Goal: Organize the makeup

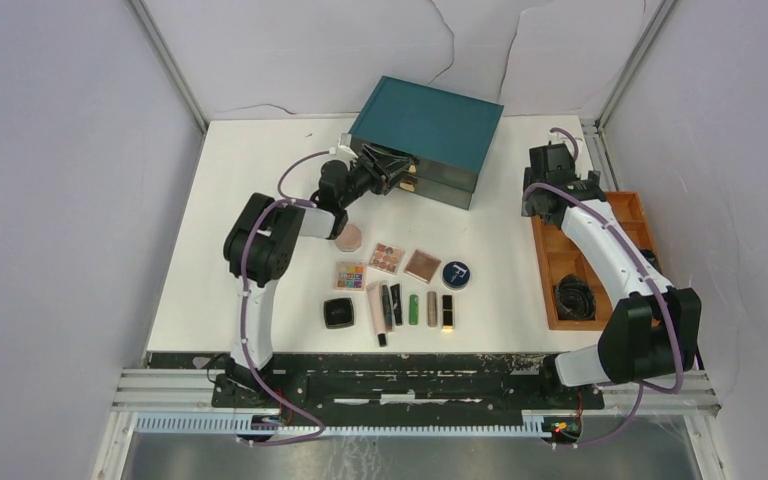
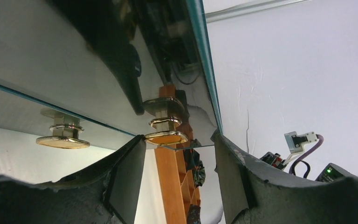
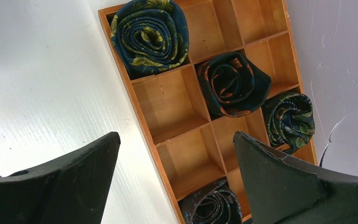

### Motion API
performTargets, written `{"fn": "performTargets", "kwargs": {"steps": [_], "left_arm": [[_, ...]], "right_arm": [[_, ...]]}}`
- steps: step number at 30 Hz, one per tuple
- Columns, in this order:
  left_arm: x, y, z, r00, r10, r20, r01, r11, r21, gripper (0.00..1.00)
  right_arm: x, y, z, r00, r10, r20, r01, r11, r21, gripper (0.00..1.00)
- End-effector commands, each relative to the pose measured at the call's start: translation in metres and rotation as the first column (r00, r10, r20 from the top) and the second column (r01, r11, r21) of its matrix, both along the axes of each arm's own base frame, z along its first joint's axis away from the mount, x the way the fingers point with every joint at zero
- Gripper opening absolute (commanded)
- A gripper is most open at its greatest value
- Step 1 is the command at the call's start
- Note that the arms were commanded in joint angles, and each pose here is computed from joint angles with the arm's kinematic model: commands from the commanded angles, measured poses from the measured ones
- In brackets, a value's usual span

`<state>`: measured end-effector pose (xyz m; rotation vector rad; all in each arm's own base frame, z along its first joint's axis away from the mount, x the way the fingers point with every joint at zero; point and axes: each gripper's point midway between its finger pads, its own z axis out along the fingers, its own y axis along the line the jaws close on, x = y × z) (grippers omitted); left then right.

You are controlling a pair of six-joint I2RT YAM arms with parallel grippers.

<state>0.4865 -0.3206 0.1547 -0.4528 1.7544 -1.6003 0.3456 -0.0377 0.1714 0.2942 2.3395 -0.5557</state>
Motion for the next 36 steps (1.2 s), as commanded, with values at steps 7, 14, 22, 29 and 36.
{"fn": "performTargets", "kwargs": {"steps": [7,14,22,29,36], "left_arm": [[0.01,-0.009,0.023,0.998,-0.011,0.061,0.016,0.997,-0.078,0.47],[0.006,-0.011,0.026,0.997,-0.032,0.064,0.037,0.996,-0.076,0.16],[-0.012,-0.007,0.031,0.996,-0.06,0.072,0.063,0.997,-0.052,0.03],[-0.035,-0.001,0.014,0.995,-0.087,0.049,0.088,0.996,-0.026,0.03],[-0.06,0.006,0.006,0.993,-0.115,0.031,0.115,0.993,-0.003,0.03]], "right_arm": [[0.007,-0.002,0.012,1.0,-0.001,0.018,0.001,1.0,-0.023,0.99],[0.007,0.0,0.009,1.0,-0.001,0.012,0.001,1.0,-0.018,0.97],[0.006,0.001,0.006,1.0,-0.004,0.008,0.004,1.0,-0.009,0.96],[0.006,0.003,0.003,1.0,-0.001,0.008,0.001,1.0,0.004,0.96],[0.005,0.004,-0.001,1.0,-0.001,0.006,0.001,1.0,0.015,0.96]]}}
